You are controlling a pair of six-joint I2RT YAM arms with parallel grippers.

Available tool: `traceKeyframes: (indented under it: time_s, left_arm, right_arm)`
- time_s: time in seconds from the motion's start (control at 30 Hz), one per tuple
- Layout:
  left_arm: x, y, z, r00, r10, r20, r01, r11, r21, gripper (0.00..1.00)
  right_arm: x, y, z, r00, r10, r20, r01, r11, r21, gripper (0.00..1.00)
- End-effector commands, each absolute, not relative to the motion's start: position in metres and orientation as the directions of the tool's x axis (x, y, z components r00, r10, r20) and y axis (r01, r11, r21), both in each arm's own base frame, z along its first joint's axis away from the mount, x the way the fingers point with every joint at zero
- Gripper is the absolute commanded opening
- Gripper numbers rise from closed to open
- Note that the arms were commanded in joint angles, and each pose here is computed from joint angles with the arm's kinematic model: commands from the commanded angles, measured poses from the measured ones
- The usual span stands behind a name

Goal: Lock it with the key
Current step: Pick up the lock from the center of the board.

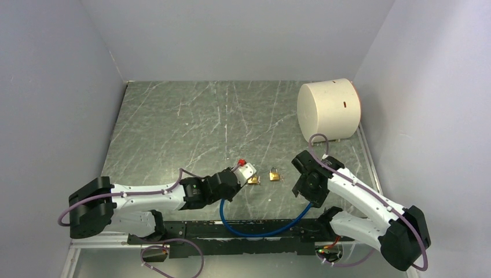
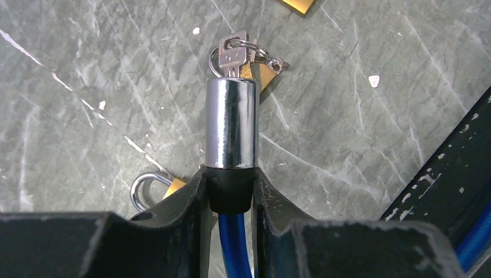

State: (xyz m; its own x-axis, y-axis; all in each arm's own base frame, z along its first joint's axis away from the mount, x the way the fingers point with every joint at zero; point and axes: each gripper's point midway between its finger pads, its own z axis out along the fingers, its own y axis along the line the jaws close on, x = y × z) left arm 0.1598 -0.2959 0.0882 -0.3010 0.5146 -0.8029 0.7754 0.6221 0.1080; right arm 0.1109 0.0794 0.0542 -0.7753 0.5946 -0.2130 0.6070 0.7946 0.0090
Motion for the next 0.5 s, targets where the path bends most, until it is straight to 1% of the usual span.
traceKeyframes:
  time_s: [0.0,0.13,0.27,0.33,0.47]
  left_arm:
    - [0.158,-0.312,0.102,-0.342,0.404,-0.848,0.797,0.603,-0.034,0.02]
    - [0.165,-0.308,0.098,-0.402,0.349,-0.847,0.782,0.612,-0.119,0.02]
    - [0.168,-0.308,0.1,-0.437,0.302,-0.847,0.781,0.595,-0.19,0.02]
    - [0.173,-0.305,0.097,-0.455,0.292,-0.841,0.767,0.608,-0.204,0.02]
    - [0.174,-0.306,0.099,-0.477,0.244,-0.844,0.761,0.595,-0.258,0.03]
  right_arm:
    - [0.104,0.069,0.053,-0.747,0.625,-0.226,0.646,0.763,-0.026,0.64]
    - [0.1,0.067,0.05,-0.752,0.624,-0.211,0.65,0.756,-0.079,0.63]
    - [0.095,0.06,0.049,-0.753,0.625,-0.206,0.655,0.74,-0.15,0.63]
    - [0.094,0.059,0.048,-0.751,0.628,-0.204,0.659,0.732,-0.175,0.63]
    - [0.098,0.065,0.046,-0.754,0.629,-0.19,0.656,0.736,-0.167,0.62]
